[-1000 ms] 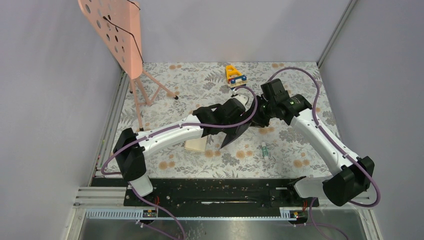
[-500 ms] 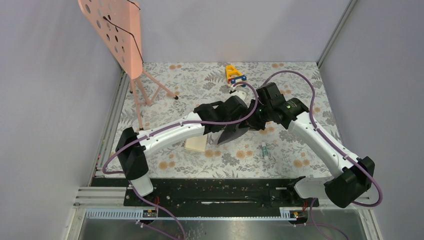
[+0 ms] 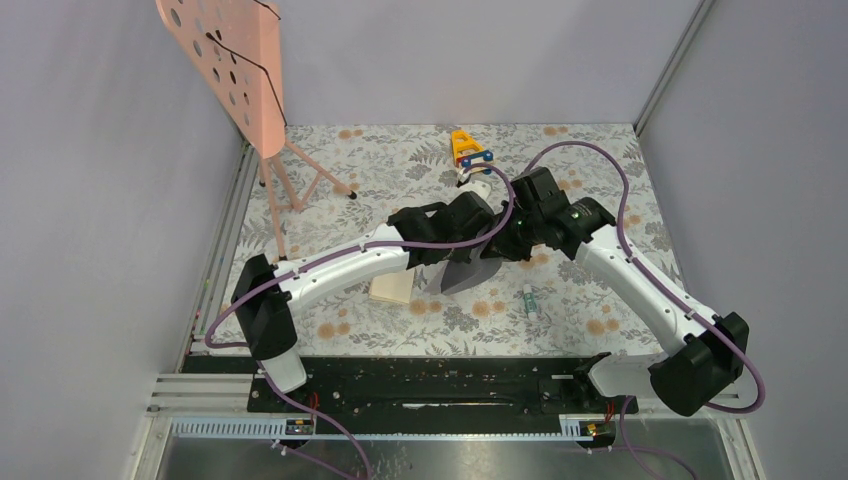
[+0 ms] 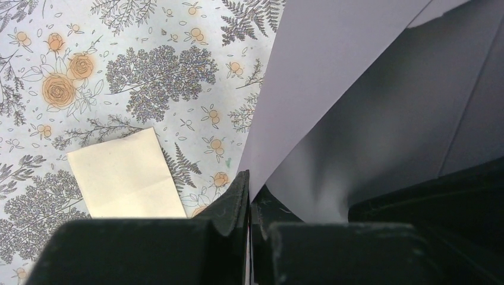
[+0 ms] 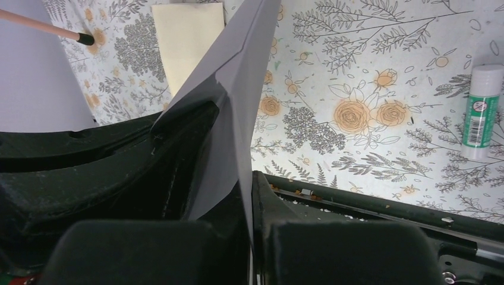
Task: Place the letter into the envelope and seal it
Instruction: Adjust the envelope, then pick up the letter from the center of the board.
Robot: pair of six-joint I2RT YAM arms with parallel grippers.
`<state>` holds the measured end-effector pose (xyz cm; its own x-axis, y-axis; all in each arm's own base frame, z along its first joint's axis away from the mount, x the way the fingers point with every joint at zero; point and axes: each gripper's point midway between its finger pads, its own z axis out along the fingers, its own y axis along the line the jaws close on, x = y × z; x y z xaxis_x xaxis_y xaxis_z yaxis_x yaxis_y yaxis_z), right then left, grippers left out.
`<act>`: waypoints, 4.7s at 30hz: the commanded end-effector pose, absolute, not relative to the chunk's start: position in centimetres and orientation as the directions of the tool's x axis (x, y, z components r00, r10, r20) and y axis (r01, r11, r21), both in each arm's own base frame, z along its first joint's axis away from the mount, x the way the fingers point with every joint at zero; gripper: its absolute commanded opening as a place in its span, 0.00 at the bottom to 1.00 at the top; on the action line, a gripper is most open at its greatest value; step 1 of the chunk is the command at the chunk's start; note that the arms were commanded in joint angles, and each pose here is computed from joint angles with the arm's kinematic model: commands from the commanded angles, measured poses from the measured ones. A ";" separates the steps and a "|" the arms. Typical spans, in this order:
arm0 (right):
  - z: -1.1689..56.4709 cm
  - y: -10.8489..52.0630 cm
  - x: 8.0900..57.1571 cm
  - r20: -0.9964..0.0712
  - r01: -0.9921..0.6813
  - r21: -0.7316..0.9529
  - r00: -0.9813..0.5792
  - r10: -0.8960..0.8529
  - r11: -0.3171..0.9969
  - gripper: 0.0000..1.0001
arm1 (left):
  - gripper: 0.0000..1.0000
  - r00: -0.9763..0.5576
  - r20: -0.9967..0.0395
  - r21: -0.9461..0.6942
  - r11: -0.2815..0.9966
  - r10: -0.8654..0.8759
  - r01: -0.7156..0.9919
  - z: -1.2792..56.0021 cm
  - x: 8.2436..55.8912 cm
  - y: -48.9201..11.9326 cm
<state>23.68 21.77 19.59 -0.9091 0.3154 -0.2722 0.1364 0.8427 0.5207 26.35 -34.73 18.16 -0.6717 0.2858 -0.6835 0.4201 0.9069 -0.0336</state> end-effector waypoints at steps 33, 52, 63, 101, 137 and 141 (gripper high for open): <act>17.6 16.8 22.3 -0.312 0.029 0.219 -0.945 0.098 0.975 0.00 | 0.25 -0.772 -0.597 -0.485 0.668 0.218 0.564 23.1 20.9 -40.1; 16.9 15.9 22.3 -0.283 0.031 0.142 -0.957 0.070 0.989 0.00 | 0.25 -0.860 -0.497 -0.594 0.678 0.115 0.433 21.1 22.9 -35.9; 17.0 16.8 22.5 -0.272 0.009 0.181 -0.960 0.059 0.983 0.00 | 0.42 -0.881 -0.472 -0.335 0.923 0.011 0.191 15.7 28.1 -23.9; 17.1 17.7 22.5 -0.287 -0.009 0.248 -0.956 0.065 0.969 0.00 | 0.27 -0.972 -0.168 -0.469 0.881 -0.162 -0.066 4.4 29.6 -19.6; 18.0 23.3 27.0 -0.273 0.069 0.408 -0.942 0.194 0.910 0.00 | 0.00 -0.905 -0.421 -0.701 0.658 -0.067 0.277 24.5 24.3 -26.5; 17.8 23.8 27.0 -0.264 0.066 0.411 -0.946 0.188 0.909 0.00 | 0.00 -0.911 -0.409 -0.686 0.673 -0.042 0.277 23.0 24.7 -27.4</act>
